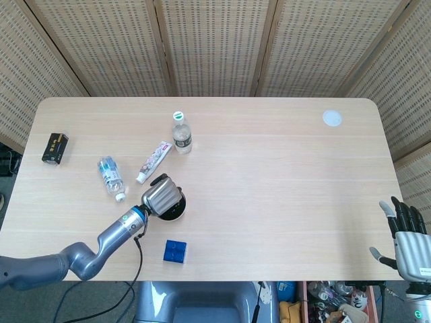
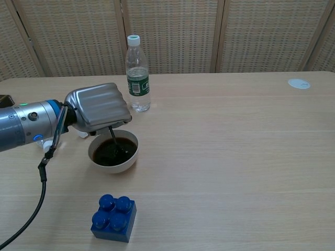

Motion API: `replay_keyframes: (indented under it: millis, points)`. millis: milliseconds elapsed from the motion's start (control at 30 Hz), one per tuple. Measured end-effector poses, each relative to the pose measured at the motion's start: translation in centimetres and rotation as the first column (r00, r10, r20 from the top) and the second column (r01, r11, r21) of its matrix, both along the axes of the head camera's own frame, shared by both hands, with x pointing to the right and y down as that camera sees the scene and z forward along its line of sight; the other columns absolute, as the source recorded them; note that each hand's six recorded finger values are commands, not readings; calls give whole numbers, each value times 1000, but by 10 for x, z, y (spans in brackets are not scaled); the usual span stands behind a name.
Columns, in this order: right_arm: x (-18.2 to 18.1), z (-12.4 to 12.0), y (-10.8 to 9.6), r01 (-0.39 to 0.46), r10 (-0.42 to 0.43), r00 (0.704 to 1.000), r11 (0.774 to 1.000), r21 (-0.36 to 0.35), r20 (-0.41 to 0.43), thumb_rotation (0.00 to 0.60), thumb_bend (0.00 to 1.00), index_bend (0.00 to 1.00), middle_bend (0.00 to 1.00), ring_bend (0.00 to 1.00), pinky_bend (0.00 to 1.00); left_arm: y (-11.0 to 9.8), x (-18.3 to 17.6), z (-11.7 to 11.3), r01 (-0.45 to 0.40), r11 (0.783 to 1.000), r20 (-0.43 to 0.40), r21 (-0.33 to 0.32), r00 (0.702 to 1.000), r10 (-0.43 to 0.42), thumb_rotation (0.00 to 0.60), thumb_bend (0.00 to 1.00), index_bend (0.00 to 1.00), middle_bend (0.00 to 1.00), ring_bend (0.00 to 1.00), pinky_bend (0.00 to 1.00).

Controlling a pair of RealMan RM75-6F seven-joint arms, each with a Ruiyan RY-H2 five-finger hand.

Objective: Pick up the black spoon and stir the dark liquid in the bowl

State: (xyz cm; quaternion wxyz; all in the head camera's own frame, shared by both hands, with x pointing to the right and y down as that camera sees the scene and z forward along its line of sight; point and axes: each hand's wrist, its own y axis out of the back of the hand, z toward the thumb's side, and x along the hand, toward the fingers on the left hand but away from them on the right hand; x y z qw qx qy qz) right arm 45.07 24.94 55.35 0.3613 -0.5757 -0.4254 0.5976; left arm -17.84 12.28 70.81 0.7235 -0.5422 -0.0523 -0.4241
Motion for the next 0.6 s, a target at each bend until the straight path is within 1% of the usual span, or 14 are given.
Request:
replay_keyframes:
  millis: [300, 600]
  points:
    - [-1, 0, 0, 3, -3, 1000, 1000, 5, 3, 600, 145, 91, 57, 0, 0, 0, -8, -3, 37, 999, 21, -5, 999, -37, 600, 520, 443, 837, 787, 757]
    - [-2, 0, -1, 7, -7, 1000, 1000, 8, 8, 600, 146, 91, 58, 0, 0, -3, -14, -9, 65, 998, 18, 0, 998, -65, 600, 511, 332, 837, 787, 757]
